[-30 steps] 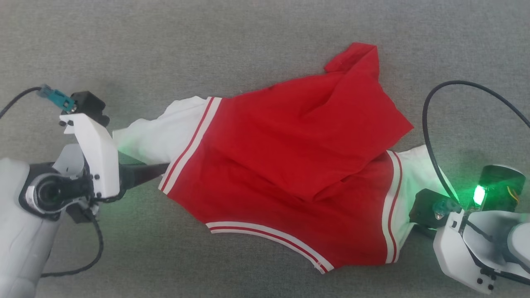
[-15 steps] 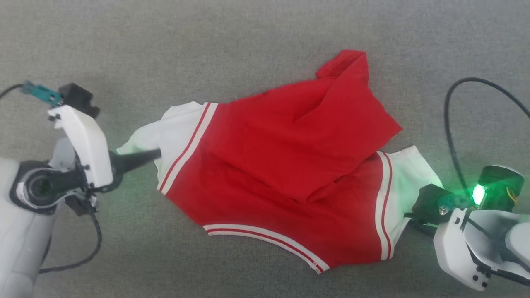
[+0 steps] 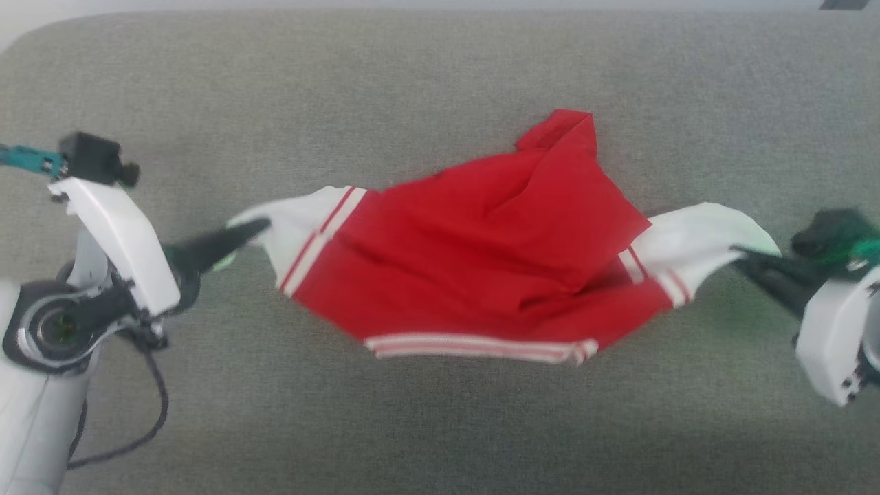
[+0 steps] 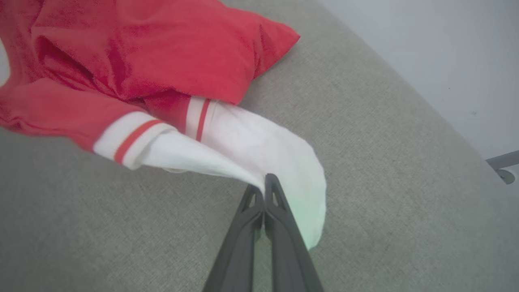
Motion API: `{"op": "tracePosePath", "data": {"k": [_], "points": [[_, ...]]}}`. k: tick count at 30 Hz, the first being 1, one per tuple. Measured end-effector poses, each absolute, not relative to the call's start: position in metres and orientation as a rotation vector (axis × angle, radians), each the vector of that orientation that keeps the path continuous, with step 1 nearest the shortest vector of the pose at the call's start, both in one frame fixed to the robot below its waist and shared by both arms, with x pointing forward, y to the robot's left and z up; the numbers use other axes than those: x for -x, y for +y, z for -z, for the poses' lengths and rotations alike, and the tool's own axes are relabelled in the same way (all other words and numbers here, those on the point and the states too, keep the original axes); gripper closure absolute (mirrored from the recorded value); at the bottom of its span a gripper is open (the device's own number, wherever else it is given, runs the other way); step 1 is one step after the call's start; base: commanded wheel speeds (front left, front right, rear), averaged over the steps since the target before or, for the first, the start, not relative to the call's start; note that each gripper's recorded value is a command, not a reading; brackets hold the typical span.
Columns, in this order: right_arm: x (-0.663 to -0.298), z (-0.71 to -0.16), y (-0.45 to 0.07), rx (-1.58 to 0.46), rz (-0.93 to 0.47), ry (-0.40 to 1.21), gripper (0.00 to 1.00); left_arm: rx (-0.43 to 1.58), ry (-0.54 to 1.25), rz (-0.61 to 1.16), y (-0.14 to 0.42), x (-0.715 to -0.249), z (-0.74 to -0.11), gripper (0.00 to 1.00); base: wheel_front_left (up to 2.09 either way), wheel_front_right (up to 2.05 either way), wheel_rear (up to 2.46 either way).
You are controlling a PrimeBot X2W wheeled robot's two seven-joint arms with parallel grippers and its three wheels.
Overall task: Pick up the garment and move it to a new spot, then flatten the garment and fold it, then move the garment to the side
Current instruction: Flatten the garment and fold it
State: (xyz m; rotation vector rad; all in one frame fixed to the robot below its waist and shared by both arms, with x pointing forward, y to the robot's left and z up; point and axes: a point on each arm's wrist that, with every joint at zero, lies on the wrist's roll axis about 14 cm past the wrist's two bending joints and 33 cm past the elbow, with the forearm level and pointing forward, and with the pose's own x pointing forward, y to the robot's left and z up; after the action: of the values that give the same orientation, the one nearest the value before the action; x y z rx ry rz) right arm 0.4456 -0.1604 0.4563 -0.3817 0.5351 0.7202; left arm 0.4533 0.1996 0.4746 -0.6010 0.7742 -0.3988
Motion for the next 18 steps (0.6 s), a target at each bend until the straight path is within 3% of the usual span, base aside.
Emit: {"op": "tracePosePath", "data": {"k": [7, 15, 18], "points": [[-0.489, -0.493, -0.171, 0.273, -0.605, 0.411, 1.00, 0.681, 0.506, 0.344, 0.197, -0.515, -0.516, 1.00, 0.00, 0.00, 0.00], [-0.591, -0.569, -0.166, 0.151, -0.467, 0.170, 1.00, 0.694, 0.181, 0.263, 0.200, -0.625, -0.583, 1.00, 0.00, 0.00, 0.00], [-0.645, -0.622, -0.176, 0.113, -0.360, 0.019, 1.00, 0.693, -0.032, 0.226, 0.205, -0.674, -0.639, 1.00, 0.00, 0.00, 0.00]]}}
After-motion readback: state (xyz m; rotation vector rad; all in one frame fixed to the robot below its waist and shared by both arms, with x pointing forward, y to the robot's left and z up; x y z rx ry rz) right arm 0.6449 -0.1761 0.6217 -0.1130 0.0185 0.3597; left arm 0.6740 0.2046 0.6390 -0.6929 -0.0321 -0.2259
